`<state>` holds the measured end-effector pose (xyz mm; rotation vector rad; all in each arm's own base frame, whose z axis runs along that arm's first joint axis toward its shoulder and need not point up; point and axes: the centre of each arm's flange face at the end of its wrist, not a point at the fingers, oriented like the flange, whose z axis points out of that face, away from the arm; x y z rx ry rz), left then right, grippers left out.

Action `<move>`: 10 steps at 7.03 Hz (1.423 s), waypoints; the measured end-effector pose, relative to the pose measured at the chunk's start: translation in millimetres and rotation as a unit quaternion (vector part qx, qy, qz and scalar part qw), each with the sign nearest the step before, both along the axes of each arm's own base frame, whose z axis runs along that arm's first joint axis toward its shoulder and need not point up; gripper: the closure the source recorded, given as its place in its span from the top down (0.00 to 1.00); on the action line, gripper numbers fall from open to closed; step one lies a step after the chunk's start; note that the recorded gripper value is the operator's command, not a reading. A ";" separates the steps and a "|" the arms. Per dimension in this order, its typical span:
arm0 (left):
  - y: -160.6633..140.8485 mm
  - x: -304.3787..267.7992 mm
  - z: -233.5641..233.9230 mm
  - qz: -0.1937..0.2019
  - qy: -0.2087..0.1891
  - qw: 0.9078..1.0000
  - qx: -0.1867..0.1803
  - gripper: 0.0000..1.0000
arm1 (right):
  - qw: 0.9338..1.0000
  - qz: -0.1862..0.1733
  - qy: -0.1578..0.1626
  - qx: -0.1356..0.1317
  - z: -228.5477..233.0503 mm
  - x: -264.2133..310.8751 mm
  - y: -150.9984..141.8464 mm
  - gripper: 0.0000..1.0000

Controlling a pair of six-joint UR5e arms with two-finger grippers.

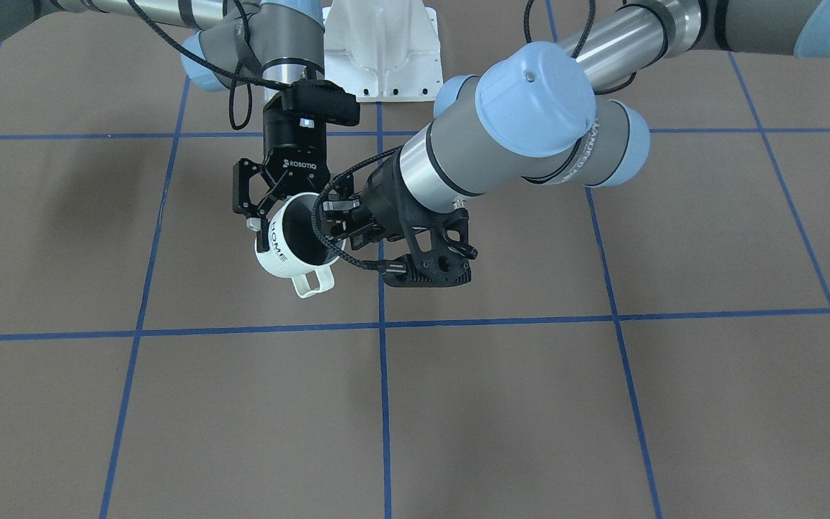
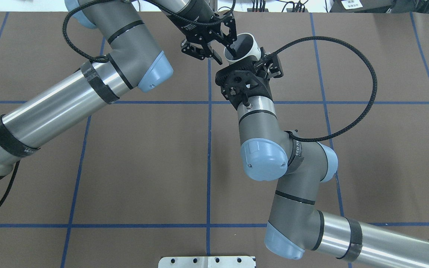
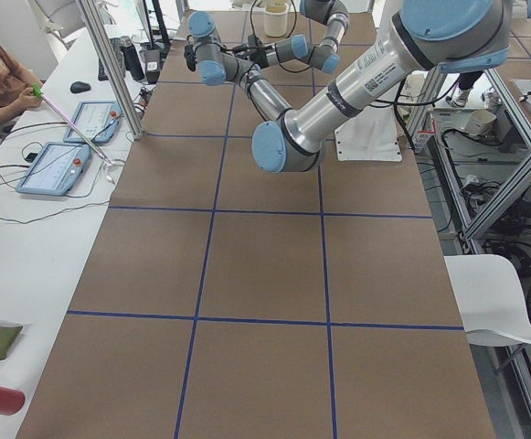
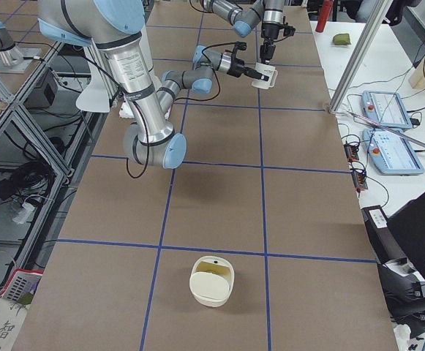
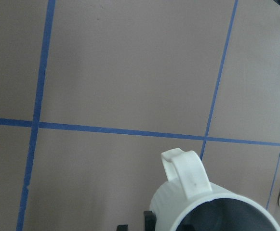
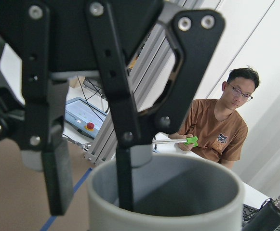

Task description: Left arm hands cup to right arm to dump lemon

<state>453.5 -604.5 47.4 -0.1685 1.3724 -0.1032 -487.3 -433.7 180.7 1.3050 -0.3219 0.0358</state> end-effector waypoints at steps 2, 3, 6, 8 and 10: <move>2.2 2.5 -1.5 0.002 0.001 1.000 0.001 0.32 | 1.000 0.000 0.001 0.000 0.1 -0.1 -0.1 0.28; 2.8 3.4 -1.8 0.003 0.001 1.000 0.001 0.26 | 1.000 0.000 0.001 0.000 0.0 -0.1 -0.1 0.28; 3.6 5.2 -1.1 0.004 0.000 1.000 0.001 0.00 | 1.000 0.000 0.001 0.000 -0.1 -0.1 -0.1 1.00; 3.9 6.2 0.5 0.005 -0.001 1.000 0.000 0.00 | 1.000 0.000 -0.001 0.000 -0.9 0.4 0.1 1.00; 3.7 6.1 0.9 0.005 -0.002 1.000 -0.001 0.00 | 1.000 0.000 -0.001 0.000 -0.2 0.6 0.2 1.00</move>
